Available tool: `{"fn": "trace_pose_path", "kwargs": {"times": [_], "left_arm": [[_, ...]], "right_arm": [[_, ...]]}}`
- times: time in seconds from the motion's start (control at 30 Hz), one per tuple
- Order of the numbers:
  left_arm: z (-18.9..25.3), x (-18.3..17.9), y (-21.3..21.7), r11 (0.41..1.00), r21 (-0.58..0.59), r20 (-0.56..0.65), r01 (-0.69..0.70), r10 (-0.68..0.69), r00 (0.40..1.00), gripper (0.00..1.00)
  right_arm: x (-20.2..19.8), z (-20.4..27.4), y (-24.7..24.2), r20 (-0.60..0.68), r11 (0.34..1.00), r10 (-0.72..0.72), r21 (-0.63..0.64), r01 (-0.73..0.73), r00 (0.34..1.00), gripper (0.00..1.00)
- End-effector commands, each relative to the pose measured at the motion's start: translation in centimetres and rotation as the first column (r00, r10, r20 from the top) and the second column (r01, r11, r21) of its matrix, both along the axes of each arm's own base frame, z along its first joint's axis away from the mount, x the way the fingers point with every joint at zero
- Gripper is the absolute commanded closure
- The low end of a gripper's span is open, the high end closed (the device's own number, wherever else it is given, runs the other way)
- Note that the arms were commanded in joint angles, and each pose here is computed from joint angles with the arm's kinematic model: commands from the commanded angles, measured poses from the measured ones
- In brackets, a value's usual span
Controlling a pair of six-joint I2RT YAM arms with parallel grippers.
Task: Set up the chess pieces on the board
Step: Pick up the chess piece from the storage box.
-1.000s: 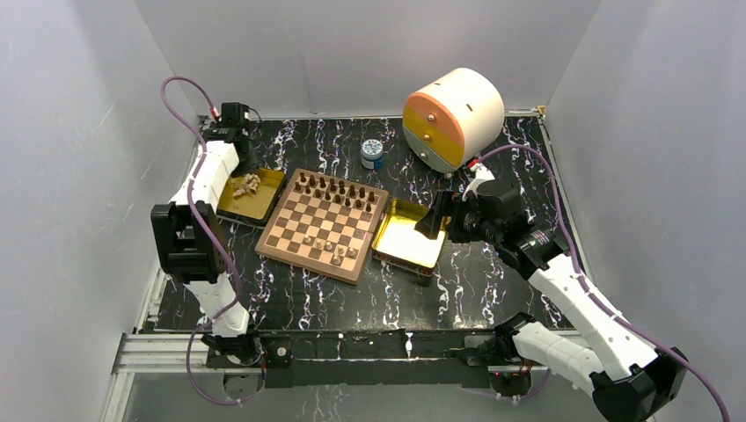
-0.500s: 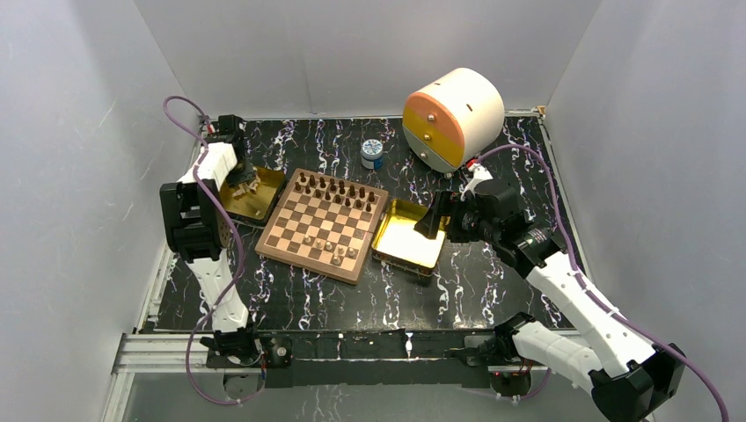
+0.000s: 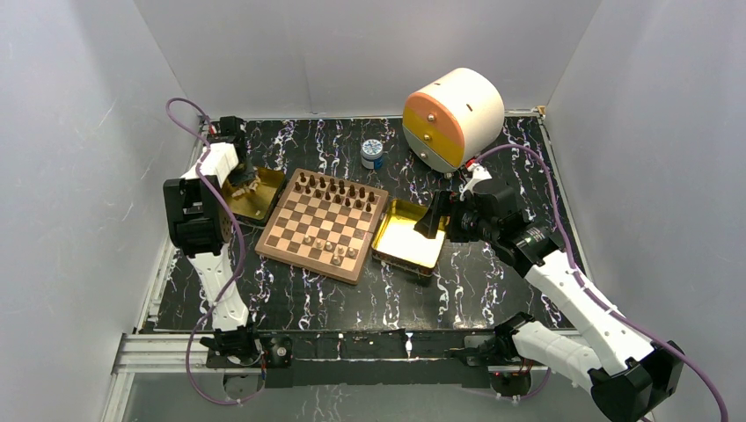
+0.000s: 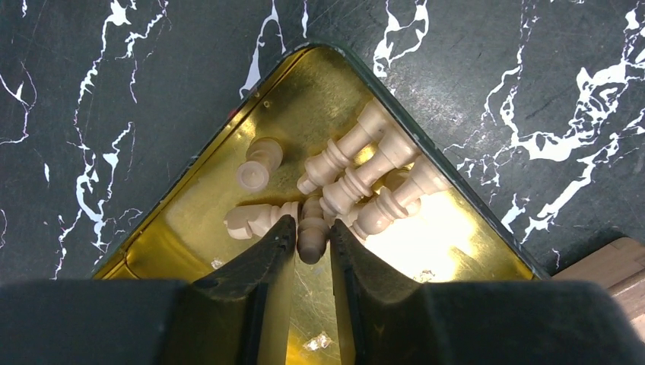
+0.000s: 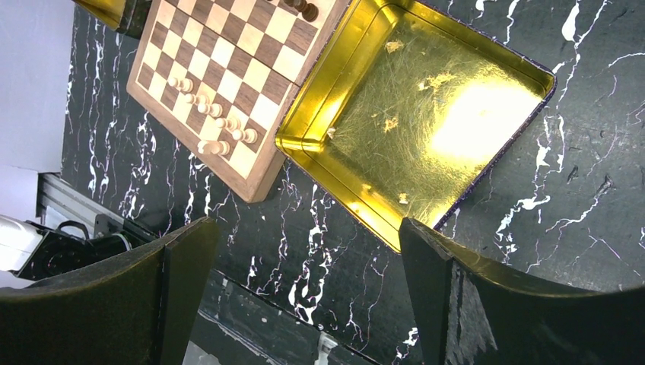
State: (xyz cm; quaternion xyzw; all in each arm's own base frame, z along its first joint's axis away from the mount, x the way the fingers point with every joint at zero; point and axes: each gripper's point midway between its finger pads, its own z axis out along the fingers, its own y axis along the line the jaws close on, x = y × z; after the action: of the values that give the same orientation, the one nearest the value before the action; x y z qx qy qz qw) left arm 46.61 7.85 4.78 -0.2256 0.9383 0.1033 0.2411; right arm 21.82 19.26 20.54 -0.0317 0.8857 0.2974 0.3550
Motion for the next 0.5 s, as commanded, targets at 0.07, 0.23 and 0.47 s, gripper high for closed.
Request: {"fn": "trace_pose_path", "kwargs": {"times": [0.07,0.23,0.47], "left_arm": [[2.2,1.0,0.8,1.0,0.008,0.049,0.0,0.0,0.999,0.84],[3.7,0.8,0.6,1.0,0.0,0.058,0.008,-0.008,0.998,0.89],[5.8,-0.5,0.4,1.0,-0.003,0.051,0.012,-0.012,0.999,0.89]], "right_arm": [[1.0,2.3,0.1,0.082,1.0,-0.009,0.025,0.007,0.997,0.02],[0.8,2.6,0.1,0.086,0.999,-0.011,0.034,0.008,0.996,0.01],[0.5,2.6,0.2,0.072,0.999,-0.012,0.052,0.009,0.997,0.01]]}}
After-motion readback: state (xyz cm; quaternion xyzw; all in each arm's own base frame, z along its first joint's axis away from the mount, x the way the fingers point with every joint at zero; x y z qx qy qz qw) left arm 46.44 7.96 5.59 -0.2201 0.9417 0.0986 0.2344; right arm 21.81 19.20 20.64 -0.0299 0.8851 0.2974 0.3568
